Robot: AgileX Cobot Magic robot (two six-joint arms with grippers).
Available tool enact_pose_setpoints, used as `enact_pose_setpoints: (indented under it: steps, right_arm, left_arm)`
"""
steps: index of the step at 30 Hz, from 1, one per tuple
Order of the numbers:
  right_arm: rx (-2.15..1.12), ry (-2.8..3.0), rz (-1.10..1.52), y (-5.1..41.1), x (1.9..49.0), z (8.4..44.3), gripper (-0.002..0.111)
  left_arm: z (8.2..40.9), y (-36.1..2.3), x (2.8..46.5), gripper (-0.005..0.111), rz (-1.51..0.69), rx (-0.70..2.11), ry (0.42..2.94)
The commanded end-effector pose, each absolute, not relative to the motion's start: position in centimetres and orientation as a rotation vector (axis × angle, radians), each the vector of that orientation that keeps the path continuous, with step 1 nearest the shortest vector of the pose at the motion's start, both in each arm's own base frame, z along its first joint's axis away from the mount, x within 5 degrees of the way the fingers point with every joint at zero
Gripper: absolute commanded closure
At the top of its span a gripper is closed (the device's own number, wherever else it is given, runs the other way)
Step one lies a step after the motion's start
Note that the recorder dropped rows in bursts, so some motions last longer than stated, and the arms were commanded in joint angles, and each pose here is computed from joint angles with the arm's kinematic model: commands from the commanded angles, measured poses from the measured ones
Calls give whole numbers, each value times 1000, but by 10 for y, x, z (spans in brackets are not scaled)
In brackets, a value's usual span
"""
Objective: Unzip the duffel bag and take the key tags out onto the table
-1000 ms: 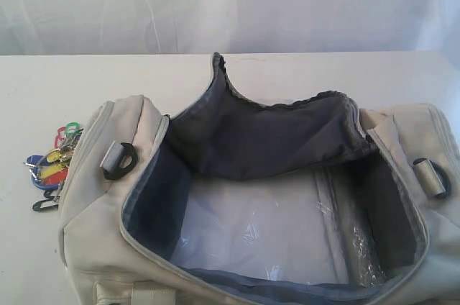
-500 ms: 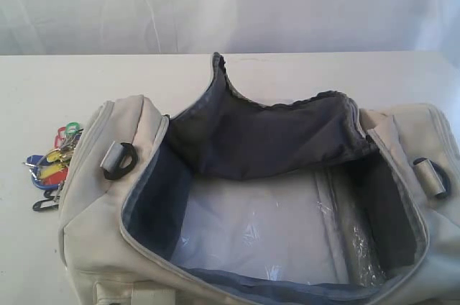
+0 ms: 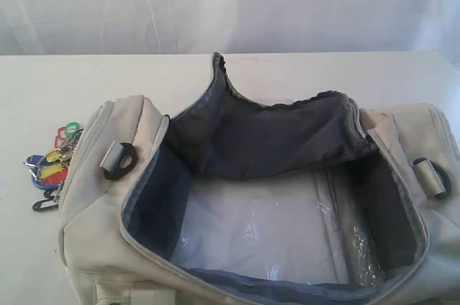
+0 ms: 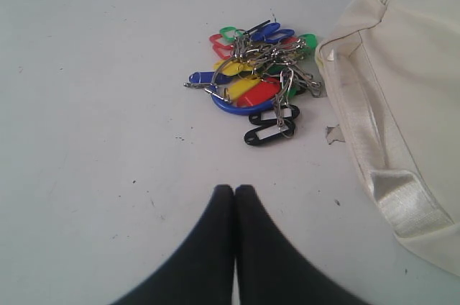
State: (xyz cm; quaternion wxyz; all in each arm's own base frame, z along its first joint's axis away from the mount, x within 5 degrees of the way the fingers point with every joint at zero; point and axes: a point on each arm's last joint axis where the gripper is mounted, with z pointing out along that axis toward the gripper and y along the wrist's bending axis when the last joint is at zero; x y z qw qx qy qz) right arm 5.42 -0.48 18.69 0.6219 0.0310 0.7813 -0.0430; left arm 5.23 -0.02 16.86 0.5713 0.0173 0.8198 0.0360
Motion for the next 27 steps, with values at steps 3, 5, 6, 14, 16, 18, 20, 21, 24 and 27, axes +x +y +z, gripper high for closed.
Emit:
enact_pose_setpoints:
  steps: [3,5,6,14,16,18,20,21,24,27]
  right_arm:
    - [77,1790,-96,-5,54,185,108]
    - [77,1790,-96,-5,54,185,108]
    - [78,1788,-95,-5,54,186,108]
    - [153,1783,-37,-5,54,186,108]
    - [135,1784,-22,-4,54,186,108]
    - [114,1785,-5,-3,54,186,108]
    - [112,1788,-3,-3,54,185,108]
    - [112,1790,-3,-3,54,185,108]
    - [112,1790,-3,-3,54,185,108]
    - [112,1790,-3,-3,54,185,108]
  left_arm:
    - [167,0,52,107,81,33,1925]
    - [167,0,52,107,81,33,1925]
    - [167,0,52,107,81,33,1925]
    - [167,0,52,107,81,33,1925]
    - [167,0,52,107,81,33,1925]
    - [167,0,52,107,81,33,1925]
    - [167,0,52,107,81,33,1925]
    - [167,0,52,107,81,33,1925]
    - [167,0,52,107,81,33,1925]
    - [167,0,52,107,81,33,1925]
